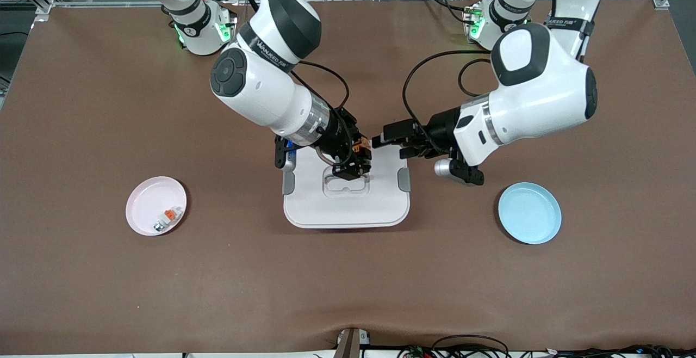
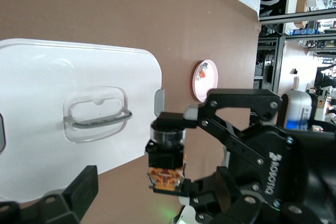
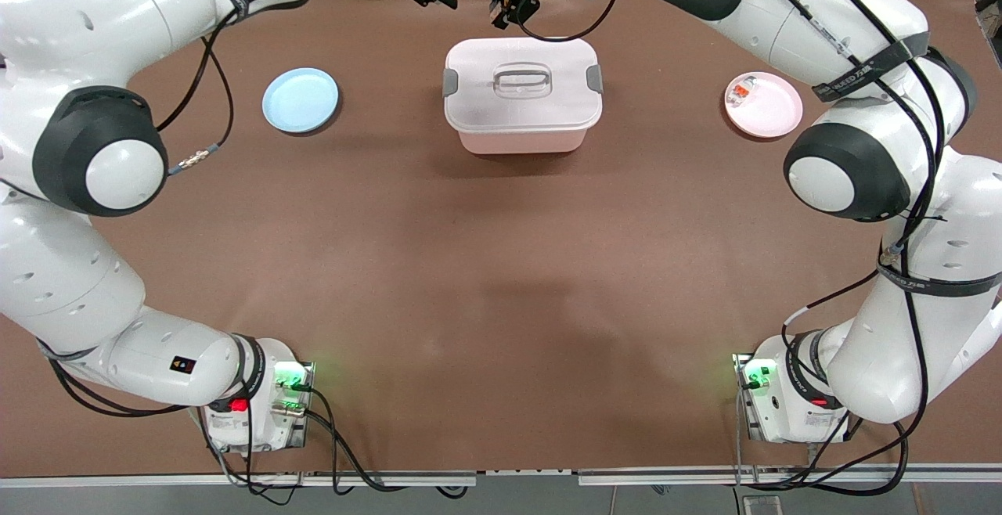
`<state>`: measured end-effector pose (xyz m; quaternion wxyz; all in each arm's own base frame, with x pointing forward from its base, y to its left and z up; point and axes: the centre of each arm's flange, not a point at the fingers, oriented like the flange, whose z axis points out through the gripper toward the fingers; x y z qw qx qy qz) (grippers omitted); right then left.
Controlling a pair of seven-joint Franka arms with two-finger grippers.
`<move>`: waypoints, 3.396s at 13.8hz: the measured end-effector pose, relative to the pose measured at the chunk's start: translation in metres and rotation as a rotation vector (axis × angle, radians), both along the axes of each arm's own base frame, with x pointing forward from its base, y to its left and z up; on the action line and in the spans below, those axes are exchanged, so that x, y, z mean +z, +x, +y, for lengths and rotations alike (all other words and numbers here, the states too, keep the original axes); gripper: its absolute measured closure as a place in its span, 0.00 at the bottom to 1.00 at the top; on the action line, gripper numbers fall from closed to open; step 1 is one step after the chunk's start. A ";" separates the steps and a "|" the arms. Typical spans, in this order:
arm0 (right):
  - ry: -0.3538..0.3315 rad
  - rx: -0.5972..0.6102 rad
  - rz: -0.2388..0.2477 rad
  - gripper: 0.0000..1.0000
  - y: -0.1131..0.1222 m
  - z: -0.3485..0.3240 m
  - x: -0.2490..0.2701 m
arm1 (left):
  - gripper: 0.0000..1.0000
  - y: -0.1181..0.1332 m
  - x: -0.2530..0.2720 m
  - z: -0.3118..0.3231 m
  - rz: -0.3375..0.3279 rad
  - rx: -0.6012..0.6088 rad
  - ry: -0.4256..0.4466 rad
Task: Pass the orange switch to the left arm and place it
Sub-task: 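Carry the switch over the box while the left gripper reaches it, then close the left gripper on the switch held by the right gripper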
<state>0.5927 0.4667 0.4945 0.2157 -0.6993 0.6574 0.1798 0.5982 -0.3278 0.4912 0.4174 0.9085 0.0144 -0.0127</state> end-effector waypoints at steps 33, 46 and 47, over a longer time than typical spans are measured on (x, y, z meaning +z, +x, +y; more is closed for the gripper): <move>0.015 -0.018 -0.015 0.27 0.002 0.004 0.000 | 0.59 -0.019 -0.034 -0.057 -0.033 0.013 0.034; 0.015 -0.014 -0.013 0.00 0.000 0.006 0.000 | 0.59 -0.025 -0.011 -0.024 -0.003 -0.118 0.128; 0.012 -0.012 -0.020 0.00 0.002 0.005 0.000 | 0.59 -0.024 -0.012 -0.014 0.010 -0.139 0.158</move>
